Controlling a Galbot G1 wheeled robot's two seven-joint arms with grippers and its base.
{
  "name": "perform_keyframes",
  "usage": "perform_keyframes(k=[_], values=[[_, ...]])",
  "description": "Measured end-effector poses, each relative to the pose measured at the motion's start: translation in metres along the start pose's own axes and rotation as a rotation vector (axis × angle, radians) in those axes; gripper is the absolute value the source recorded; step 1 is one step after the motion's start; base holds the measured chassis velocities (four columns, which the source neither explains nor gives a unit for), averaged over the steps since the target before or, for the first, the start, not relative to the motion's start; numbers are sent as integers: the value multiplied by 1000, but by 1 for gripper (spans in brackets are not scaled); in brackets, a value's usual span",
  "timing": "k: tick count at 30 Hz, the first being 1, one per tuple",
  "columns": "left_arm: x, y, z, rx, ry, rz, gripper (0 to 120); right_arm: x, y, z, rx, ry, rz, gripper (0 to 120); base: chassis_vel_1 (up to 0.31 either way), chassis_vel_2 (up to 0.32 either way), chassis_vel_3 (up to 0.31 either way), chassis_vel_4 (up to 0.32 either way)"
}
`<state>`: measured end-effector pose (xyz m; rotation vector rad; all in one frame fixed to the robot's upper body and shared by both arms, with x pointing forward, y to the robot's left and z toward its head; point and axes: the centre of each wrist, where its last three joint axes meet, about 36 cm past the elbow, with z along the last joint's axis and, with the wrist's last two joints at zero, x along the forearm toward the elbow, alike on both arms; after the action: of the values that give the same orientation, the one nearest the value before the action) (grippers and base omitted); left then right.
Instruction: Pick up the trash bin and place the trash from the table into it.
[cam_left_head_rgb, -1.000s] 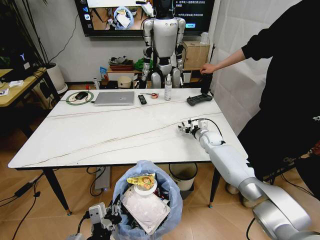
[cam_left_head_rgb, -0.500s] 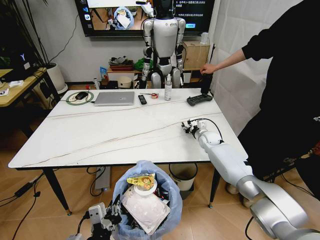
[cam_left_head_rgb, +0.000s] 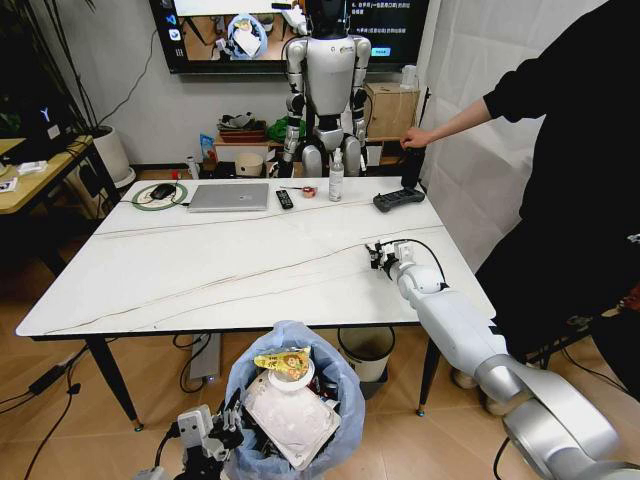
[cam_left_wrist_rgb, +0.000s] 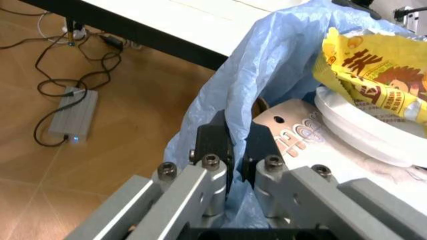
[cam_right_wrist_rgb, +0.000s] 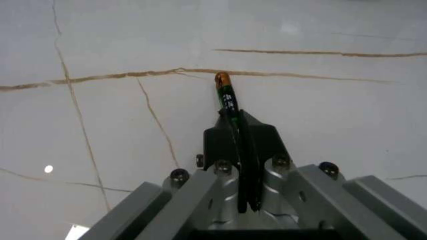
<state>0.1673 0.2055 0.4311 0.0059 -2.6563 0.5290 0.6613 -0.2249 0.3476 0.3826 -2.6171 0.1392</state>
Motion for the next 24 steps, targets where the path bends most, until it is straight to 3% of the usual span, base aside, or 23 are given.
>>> perform_keyframes(k=[15, 24], values=[[-2, 1, 2, 0, 2, 0, 0, 13, 2, -18, -24, -74, -54, 0, 0, 0, 0, 0], [-3, 1, 2, -1, 5, 6, 0, 102, -3, -40, -59, -202, -174, 0, 0, 0, 0, 0]])
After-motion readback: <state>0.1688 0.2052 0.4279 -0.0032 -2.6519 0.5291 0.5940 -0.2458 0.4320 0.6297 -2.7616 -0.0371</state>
